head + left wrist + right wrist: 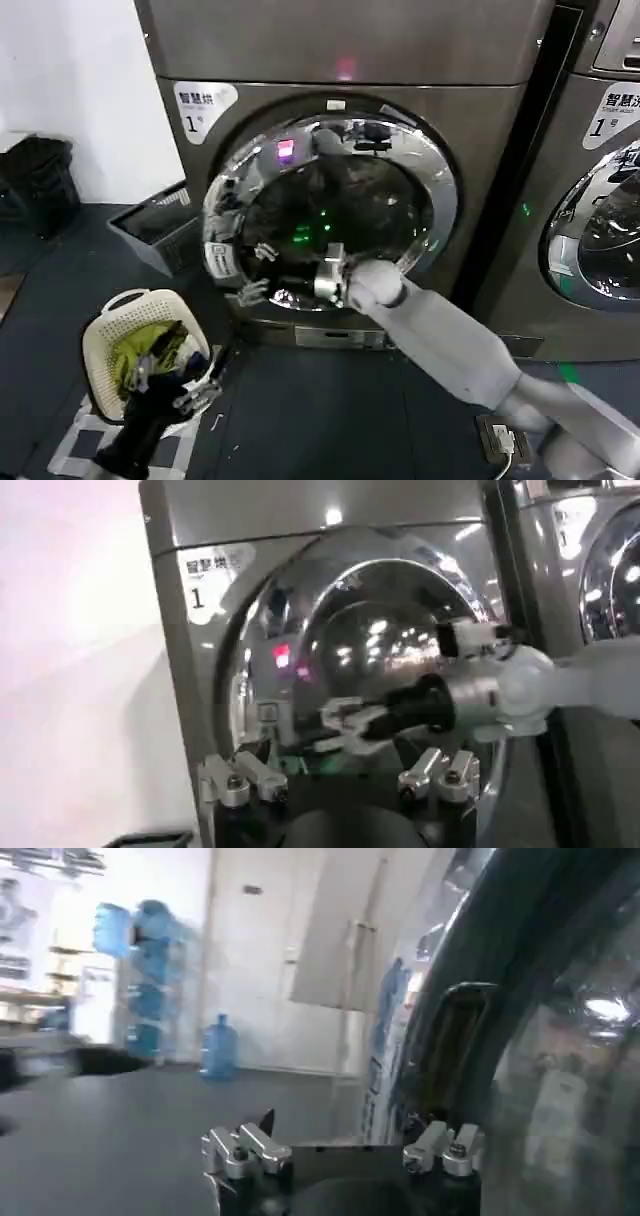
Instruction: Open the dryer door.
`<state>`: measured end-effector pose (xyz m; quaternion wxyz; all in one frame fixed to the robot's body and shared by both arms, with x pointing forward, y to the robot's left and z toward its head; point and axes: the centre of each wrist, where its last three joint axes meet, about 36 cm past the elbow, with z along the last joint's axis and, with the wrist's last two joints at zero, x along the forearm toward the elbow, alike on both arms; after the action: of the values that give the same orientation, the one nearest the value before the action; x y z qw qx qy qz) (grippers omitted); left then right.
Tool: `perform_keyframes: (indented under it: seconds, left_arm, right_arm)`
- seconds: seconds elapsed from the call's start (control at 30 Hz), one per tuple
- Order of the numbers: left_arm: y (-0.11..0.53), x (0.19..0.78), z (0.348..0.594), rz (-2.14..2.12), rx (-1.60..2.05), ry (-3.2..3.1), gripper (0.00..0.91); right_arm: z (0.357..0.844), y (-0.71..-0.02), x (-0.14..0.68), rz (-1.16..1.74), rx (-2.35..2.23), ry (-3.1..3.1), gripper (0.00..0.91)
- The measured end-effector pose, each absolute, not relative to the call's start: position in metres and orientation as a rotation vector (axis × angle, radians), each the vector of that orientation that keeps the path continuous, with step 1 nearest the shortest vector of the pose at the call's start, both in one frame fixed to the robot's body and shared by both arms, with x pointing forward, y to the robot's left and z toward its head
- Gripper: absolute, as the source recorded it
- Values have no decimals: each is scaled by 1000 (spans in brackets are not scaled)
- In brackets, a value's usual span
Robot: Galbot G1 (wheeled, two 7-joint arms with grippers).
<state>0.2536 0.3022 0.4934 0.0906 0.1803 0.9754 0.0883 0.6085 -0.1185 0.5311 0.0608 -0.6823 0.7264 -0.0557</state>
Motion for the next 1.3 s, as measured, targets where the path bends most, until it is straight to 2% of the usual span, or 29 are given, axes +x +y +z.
perform_keyframes:
  seconds: [0.4,0.73,1.1,1.3]
  left_arm:
    - [389,292,510,173,589,2824,907]
    - [446,338,512,156,706,2806,907]
    - [494,425,522,330,1038,2831,907]
    - [485,467,533,632,1388,2751,907]
  right_arm:
    - [536,-154,607,-185,-2376,1875,907]
    - [539,-174,594,-178,-2549,1662,907]
    - [543,-204,583,-185,-2676,1503,907]
    - [542,-221,578,-147,-2672,1550,907]
